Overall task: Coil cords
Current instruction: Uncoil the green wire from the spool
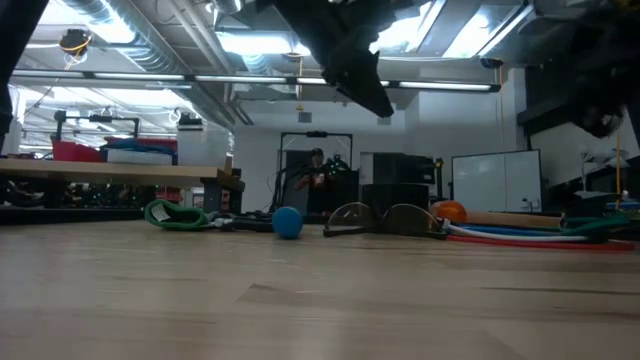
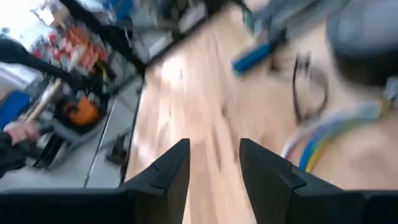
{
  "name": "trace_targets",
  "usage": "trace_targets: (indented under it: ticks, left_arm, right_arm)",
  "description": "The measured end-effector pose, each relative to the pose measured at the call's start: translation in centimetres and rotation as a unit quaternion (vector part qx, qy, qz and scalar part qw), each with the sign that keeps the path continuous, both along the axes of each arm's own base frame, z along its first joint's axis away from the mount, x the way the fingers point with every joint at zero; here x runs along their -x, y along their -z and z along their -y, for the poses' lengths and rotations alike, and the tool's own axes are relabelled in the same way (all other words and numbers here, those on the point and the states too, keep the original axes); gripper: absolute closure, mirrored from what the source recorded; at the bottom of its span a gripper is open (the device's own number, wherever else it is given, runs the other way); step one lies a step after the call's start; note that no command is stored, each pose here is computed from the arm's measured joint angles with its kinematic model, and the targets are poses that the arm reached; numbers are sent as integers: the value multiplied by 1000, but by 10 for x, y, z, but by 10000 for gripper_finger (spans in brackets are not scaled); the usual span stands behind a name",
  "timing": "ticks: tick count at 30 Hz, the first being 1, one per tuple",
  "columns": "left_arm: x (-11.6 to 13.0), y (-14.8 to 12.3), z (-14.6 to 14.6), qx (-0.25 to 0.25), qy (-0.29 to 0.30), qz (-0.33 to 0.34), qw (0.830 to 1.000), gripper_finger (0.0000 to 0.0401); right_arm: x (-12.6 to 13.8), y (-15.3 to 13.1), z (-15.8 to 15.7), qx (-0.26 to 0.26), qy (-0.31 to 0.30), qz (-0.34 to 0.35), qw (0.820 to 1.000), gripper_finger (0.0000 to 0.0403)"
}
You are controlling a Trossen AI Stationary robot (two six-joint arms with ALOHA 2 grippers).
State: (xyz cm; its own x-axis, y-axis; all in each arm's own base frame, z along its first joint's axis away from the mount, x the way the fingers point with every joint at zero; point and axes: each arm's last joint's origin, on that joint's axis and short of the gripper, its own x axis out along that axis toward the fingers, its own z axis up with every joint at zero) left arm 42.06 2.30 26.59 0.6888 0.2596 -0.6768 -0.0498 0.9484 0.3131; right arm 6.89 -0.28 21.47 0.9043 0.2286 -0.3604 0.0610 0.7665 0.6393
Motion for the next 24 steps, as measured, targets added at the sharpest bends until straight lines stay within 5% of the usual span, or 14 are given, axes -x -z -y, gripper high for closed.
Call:
trace_targets:
  ticks: [10,17,24]
  left_arm:
    - [8,27,23,-17,46,-46,998,274]
    - [12,48,19,-4,26,-38,999,274]
    - [12,59,19,1,26,-3,1000,274]
  right_arm:
    - [-22,17,4,-45,-10,-134,990,260]
    - [-31,35,6,-68,-8,-253,965,260]
    - [-46,20,10,-53,-6,-271,961,260]
